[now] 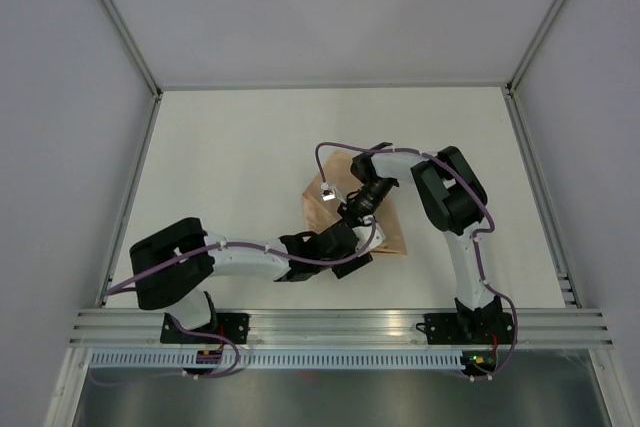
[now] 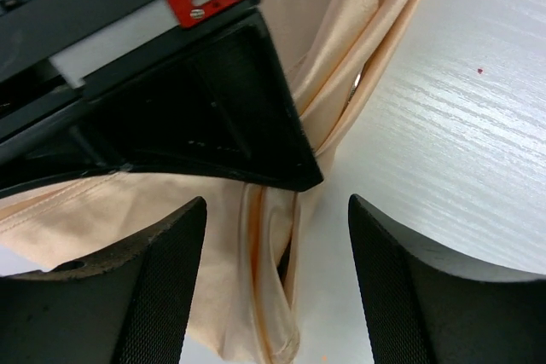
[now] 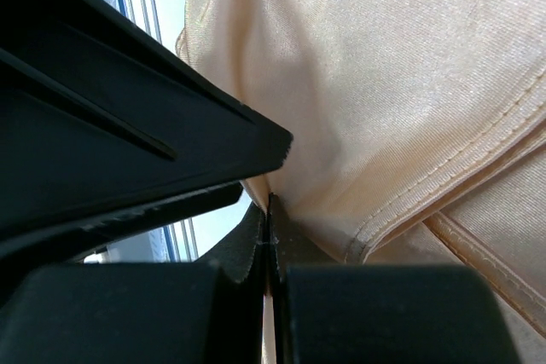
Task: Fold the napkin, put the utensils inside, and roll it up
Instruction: Roll the napkin at the center of the board.
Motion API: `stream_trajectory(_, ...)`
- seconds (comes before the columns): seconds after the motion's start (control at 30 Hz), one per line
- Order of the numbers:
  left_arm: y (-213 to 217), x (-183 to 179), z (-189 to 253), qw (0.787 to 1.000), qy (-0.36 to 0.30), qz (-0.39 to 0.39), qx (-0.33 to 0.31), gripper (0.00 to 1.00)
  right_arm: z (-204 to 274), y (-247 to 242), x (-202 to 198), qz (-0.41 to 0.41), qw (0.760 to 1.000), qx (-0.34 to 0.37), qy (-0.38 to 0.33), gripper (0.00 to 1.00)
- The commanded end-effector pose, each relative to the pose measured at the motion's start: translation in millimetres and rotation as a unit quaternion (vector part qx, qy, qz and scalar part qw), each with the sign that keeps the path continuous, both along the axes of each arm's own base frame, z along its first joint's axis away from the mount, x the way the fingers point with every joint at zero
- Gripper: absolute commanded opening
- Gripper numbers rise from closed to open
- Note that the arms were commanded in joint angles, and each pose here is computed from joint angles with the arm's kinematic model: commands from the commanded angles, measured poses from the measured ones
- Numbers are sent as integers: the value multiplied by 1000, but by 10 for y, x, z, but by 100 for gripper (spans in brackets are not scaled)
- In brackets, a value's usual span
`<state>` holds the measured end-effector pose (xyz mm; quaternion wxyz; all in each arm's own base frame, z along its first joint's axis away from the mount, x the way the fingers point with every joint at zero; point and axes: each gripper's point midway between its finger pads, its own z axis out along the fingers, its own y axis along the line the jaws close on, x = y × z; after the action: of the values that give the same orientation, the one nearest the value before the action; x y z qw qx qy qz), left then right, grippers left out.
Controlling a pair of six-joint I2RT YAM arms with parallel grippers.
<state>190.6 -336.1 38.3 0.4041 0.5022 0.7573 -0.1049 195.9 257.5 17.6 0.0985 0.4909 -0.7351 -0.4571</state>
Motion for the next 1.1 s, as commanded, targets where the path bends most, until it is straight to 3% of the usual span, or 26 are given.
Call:
stream_trajectory(0.0,-179,48,79,999,-31,-17,1,72,-307,-93,152,34,998,-14,-52,0)
stream_trajectory(0.23,-166,17,-52,999,-37,-17,25,64,-318,-108,154,32,998,-15,-49,1)
stream_trajectory(0.67,-143,-47,-195,998,-34,-26,54,12,-278,-101,161,28,998,-13,-46,0)
stream_trajectory(0.8,-144,-75,-213,998,-25,-30,55,2,-213,-90,168,26,998,-11,-47,1)
stream_trajectory(0.9,-148,-101,-204,998,-21,-35,53,2,-121,-74,187,23,998,-4,-55,8)
stream_trajectory(1.07,-137,-132,-217,998,-10,-37,50,2,137,-55,286,4,997,18,-79,37)
